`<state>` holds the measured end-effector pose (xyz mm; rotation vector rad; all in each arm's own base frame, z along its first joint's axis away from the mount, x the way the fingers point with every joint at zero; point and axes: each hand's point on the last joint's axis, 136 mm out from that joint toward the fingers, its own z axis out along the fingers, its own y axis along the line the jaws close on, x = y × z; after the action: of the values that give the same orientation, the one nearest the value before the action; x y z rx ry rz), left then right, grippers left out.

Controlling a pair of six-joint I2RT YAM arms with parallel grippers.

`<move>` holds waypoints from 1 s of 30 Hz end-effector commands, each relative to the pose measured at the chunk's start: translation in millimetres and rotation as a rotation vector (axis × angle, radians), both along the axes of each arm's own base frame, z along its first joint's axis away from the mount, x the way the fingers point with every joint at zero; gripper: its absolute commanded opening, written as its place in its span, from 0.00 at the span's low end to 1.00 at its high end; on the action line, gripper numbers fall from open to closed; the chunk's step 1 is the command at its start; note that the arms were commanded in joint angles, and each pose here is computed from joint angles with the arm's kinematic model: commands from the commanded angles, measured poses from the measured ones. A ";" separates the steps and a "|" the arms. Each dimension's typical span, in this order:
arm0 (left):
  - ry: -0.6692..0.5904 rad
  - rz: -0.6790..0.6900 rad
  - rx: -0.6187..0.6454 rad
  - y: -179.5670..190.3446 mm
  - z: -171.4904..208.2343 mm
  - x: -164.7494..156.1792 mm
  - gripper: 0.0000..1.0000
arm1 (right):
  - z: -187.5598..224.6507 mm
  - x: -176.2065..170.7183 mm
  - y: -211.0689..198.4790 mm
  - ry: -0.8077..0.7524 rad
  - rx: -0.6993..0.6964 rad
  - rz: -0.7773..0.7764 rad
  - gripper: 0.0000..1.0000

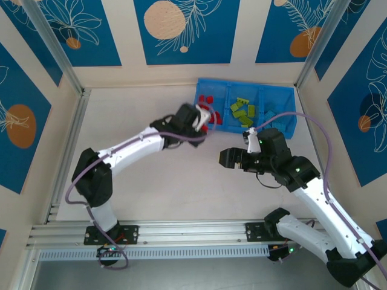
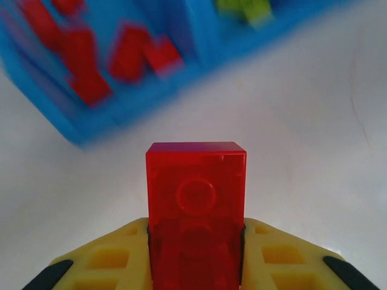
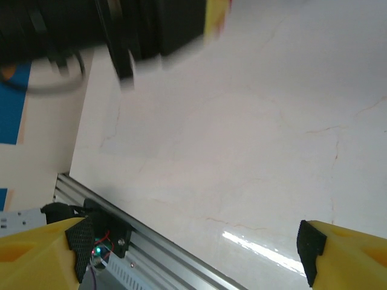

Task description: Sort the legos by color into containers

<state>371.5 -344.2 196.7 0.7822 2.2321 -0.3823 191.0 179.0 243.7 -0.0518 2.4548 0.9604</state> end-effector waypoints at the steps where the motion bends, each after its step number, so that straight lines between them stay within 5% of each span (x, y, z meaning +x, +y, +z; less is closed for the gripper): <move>1: -0.084 0.095 -0.005 -0.8 10.8 60.2 0.25 | 7.0 1.4 3.4 -0.030 -0.002 0.019 0.89; 7: -0.188 0.120 0.059 -18.9 18.6 137.2 0.28 | 6.8 2.4 -3.5 -0.028 -0.033 -0.009 0.89; 14: -0.215 0.098 0.019 -35.2 42.8 164.5 0.57 | 3.3 9.0 -29.7 -0.032 -0.114 -0.148 0.89; 22: -0.201 0.071 -0.238 -6.0 117.9 80.1 0.57 | -15.8 29.8 -74.9 -0.078 -0.207 -0.354 0.92; 26: -0.234 0.129 -0.299 50.3 124.8 14.0 0.59 | -31.7 46.7 -112.0 -0.127 -0.304 -0.502 0.93; 30: -0.319 0.296 -0.199 128.2 99.7 -28.8 0.58 | -50.2 74.6 -145.1 -0.226 -0.372 -0.614 0.92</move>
<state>348.4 -253.6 318.9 0.4948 1.9324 -0.4308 242.1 60.3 191.7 0.4113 2.3287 0.3543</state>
